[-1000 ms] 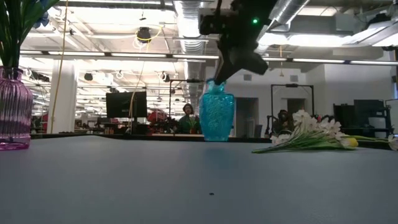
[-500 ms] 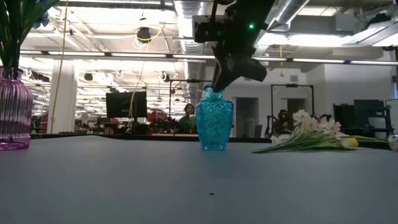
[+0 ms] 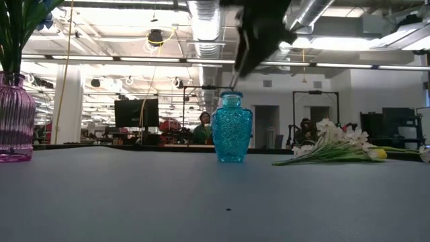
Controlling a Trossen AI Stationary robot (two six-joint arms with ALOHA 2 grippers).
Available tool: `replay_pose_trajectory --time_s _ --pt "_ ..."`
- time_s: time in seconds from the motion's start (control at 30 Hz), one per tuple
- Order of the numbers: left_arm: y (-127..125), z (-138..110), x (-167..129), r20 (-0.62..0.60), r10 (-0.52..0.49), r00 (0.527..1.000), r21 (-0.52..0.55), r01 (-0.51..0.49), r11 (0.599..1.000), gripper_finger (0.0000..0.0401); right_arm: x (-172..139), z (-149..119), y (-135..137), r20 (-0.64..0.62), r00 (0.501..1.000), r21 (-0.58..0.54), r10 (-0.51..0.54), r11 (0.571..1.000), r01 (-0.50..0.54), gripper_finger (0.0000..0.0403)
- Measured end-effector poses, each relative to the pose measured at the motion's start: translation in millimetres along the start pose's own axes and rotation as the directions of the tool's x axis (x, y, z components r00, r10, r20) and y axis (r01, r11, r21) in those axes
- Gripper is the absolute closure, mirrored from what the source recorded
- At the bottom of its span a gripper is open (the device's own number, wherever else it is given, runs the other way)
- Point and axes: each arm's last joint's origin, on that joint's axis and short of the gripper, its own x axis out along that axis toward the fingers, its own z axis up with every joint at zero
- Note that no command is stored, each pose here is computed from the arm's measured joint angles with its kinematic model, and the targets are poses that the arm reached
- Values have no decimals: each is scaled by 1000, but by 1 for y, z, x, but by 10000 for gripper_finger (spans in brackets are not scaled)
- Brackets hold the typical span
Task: Sort flowers into vase by color
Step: Put the right yellow tulip into the blue vase
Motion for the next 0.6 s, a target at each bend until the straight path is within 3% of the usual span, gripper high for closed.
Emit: replay_pose_trajectory --time_s 0.17,0.27,0.47,0.6 --pt "0 0 0 0 0 1000 21 0 1000 287 -33 -19 -37 17 1000 193 -4 981 1 149" --pt "0 0 0 0 1 1000 35 -1 999 287 -39 -43 -65 -66 998 362 24 932 1 148" --pt "0 0 0 1 0 1000 51 0 999 287 -25 -99 -116 -259 958 576 119 815 55 148" --pt "0 0 0 -5 -14 1000 48 14 999 287 -4 -138 -138 -406 884 634 232 768 90 148"
